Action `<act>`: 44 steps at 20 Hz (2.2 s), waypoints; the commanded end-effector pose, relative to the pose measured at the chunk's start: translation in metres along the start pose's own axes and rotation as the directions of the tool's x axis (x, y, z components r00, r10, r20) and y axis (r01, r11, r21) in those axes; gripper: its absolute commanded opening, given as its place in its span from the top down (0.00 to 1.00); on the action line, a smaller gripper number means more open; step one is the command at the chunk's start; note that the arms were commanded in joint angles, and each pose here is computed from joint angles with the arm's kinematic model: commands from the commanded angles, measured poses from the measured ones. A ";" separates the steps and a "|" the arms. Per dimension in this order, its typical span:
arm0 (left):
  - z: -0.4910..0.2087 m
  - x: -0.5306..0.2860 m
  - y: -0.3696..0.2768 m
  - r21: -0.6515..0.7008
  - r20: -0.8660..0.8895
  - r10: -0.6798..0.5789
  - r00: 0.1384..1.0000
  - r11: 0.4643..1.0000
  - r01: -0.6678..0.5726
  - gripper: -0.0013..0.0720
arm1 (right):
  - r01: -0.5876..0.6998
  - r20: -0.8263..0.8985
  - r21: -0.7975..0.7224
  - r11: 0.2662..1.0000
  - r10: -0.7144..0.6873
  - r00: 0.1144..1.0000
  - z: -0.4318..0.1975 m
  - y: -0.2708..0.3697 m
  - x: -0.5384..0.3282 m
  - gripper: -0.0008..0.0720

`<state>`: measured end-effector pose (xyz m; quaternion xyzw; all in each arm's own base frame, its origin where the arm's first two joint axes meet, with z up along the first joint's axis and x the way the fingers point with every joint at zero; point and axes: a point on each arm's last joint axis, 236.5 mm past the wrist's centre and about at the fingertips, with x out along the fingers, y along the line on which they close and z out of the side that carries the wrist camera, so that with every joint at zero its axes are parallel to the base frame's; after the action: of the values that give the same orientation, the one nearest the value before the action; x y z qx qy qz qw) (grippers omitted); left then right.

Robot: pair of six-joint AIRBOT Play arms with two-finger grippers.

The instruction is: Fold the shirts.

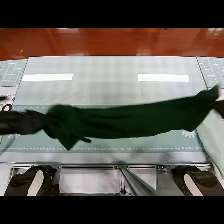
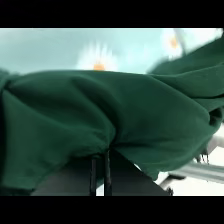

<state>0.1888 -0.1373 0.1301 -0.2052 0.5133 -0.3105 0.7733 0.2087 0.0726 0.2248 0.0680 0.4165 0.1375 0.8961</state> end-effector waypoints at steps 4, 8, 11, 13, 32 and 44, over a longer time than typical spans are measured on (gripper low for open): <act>-0.006 0.096 0.109 -0.225 -0.011 0.091 0.996 0.970 -0.091 0.95 | 0.048 -0.202 0.116 0.992 -0.024 0.979 -0.029 -0.053 0.149 0.96; 0.058 0.127 0.152 -0.310 0.072 0.135 0.988 0.945 -0.106 0.95 | 0.072 -0.230 0.178 0.981 -0.030 0.973 -0.004 -0.083 0.242 0.96; 0.100 0.145 0.178 -0.342 0.063 0.143 0.988 0.933 -0.113 0.95 | 0.049 -0.254 0.240 0.969 0.015 0.967 0.019 -0.090 0.298 0.96; 0.119 0.155 0.183 -0.341 0.038 0.116 0.993 0.935 -0.096 0.88 | 0.012 -0.247 0.283 0.959 0.060 0.967 0.040 -0.086 0.323 0.92; -0.052 0.117 0.168 -0.594 -0.142 -0.100 0.985 0.804 -0.004 0.29 | 0.040 -0.346 0.486 0.873 0.150 0.926 -0.103 -0.127 0.209 0.42; -0.059 0.149 0.167 -0.498 -0.134 -0.042 0.990 0.867 -0.030 0.95 | 0.048 -0.378 0.525 0.850 0.182 0.908 -0.129 -0.117 0.211 0.42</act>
<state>0.2170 -0.1123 -0.0963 -0.3922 0.6361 -0.1735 0.6415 0.2721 0.0227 -0.0303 0.2852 0.6033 0.0656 0.7419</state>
